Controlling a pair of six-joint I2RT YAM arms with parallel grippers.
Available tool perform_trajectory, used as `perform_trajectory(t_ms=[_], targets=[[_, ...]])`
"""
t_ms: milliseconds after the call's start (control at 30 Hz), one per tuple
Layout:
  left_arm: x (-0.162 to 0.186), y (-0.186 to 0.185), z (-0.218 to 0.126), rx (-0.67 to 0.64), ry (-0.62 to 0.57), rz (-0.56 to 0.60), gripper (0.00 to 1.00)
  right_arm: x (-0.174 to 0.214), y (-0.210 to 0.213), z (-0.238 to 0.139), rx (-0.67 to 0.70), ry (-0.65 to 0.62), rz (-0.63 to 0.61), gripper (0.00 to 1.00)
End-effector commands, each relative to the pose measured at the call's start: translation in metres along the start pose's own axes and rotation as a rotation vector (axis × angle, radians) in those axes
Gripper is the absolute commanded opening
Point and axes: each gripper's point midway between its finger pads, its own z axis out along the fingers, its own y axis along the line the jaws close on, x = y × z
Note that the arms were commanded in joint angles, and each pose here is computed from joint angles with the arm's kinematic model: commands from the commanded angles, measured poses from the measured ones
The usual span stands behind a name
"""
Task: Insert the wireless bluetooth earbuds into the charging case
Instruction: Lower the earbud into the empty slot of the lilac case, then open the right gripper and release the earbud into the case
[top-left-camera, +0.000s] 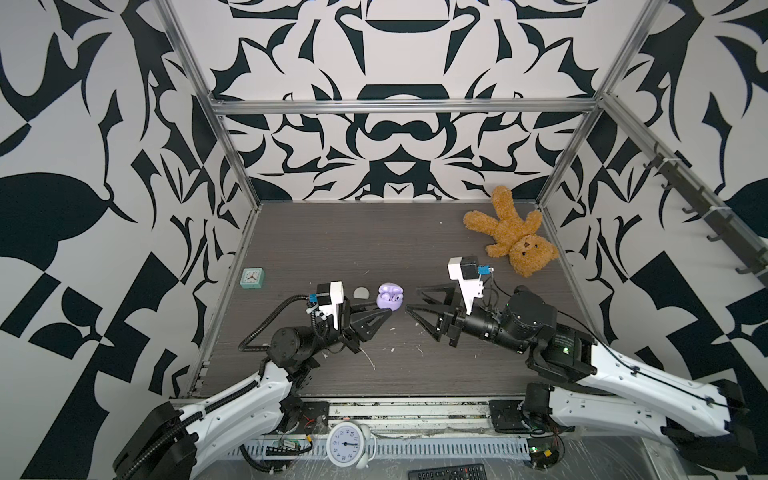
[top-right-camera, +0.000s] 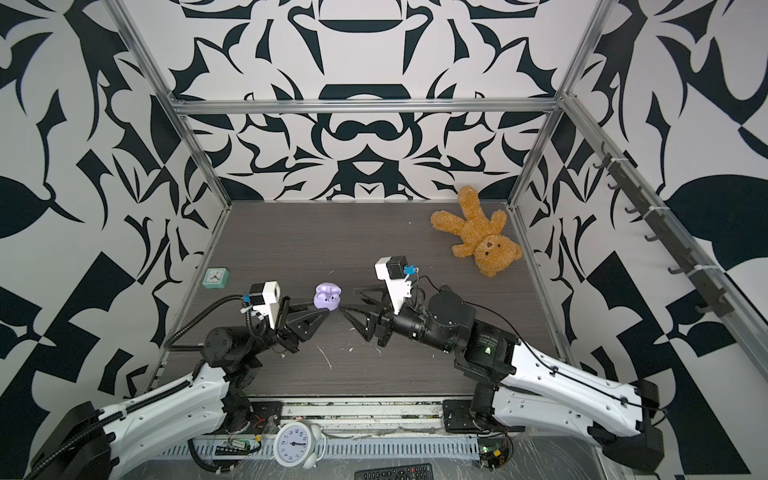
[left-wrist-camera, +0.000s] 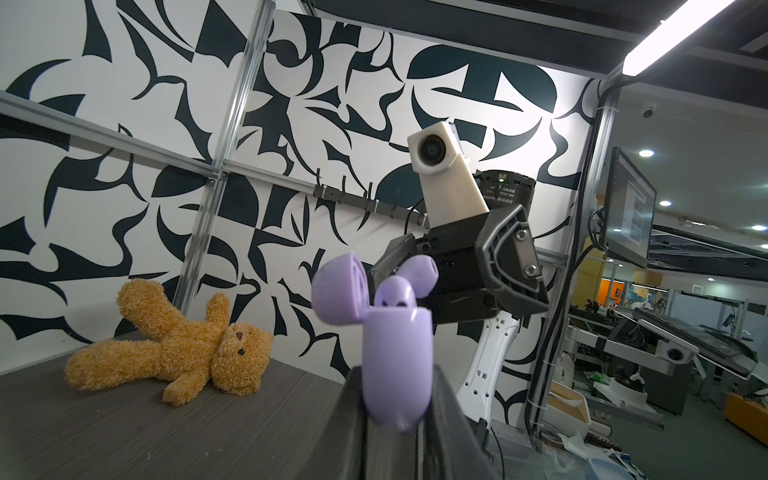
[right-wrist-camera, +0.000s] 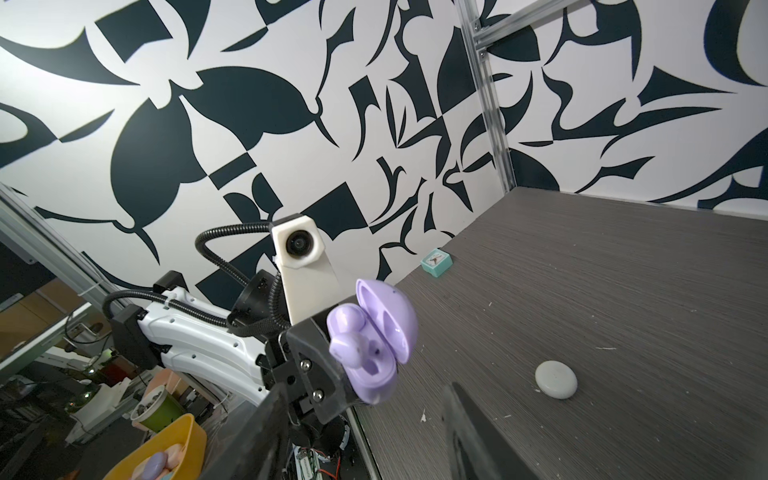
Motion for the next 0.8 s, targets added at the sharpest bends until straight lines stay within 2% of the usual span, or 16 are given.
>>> perform_trajectory(t_ms=[0,133,233,767], targets=[[-0.006,-0.007,-0.002,0.028,-0.027,0.022,0.0,-0.014,0.019,0.006,-0.071,-0.006,0.006,0.51],[-0.003,-0.006,-0.002,0.023,-0.022,0.021,0.0,-0.016,0.024,0.01,-0.094,-0.001,0.015,0.42],[-0.002,-0.006,-0.002,0.026,-0.017,0.019,0.0,-0.018,0.025,0.01,-0.095,-0.007,0.011,0.39],[-0.002,-0.006,-0.003,0.025,-0.016,0.022,0.0,-0.016,0.014,0.012,-0.032,0.006,-0.003,0.33]])
